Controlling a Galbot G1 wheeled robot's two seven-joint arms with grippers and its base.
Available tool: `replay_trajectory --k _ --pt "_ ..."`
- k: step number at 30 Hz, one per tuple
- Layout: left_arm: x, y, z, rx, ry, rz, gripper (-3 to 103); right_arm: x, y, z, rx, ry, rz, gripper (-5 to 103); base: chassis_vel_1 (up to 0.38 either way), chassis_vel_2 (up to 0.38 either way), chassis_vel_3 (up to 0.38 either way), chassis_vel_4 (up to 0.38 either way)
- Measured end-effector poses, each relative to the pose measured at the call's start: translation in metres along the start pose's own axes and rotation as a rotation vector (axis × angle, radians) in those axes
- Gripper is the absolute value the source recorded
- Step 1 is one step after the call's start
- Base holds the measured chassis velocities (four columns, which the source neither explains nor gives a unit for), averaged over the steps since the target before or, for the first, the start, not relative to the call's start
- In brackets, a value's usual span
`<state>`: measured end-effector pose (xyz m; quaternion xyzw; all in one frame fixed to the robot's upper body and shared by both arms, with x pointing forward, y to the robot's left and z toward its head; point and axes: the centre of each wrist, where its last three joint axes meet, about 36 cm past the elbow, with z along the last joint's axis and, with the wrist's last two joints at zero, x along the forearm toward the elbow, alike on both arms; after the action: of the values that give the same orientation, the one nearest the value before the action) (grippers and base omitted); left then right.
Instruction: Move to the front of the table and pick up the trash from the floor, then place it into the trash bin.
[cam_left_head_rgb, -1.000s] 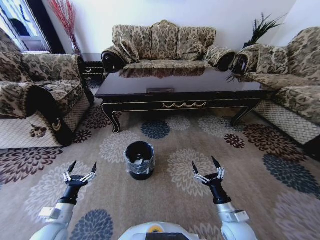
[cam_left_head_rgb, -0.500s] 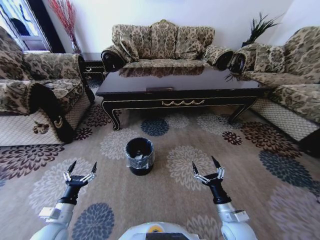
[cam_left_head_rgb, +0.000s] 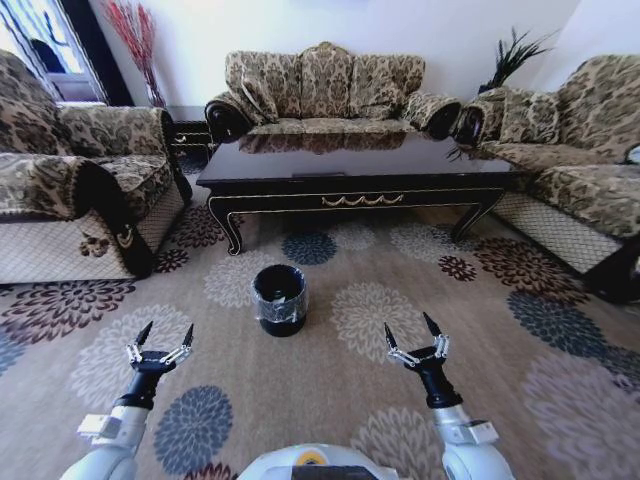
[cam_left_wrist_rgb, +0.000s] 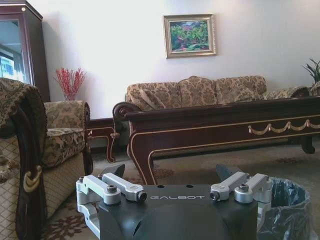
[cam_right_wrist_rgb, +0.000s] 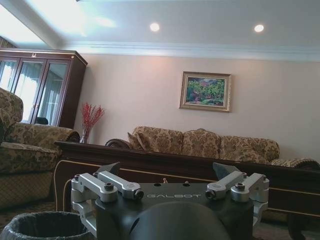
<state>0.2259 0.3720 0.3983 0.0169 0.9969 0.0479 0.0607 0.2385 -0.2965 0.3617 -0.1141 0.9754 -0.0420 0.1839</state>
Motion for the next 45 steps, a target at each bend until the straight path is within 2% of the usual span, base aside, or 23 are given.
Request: replay_trajectory --k 45 --pt "0.0000 0.0000 0.0000 0.000 0.000 0.000 100 0.0000 0.0000 0.0000 0.000 0.000 0.000 100 0.115 -0.116 -0.121 0.120"
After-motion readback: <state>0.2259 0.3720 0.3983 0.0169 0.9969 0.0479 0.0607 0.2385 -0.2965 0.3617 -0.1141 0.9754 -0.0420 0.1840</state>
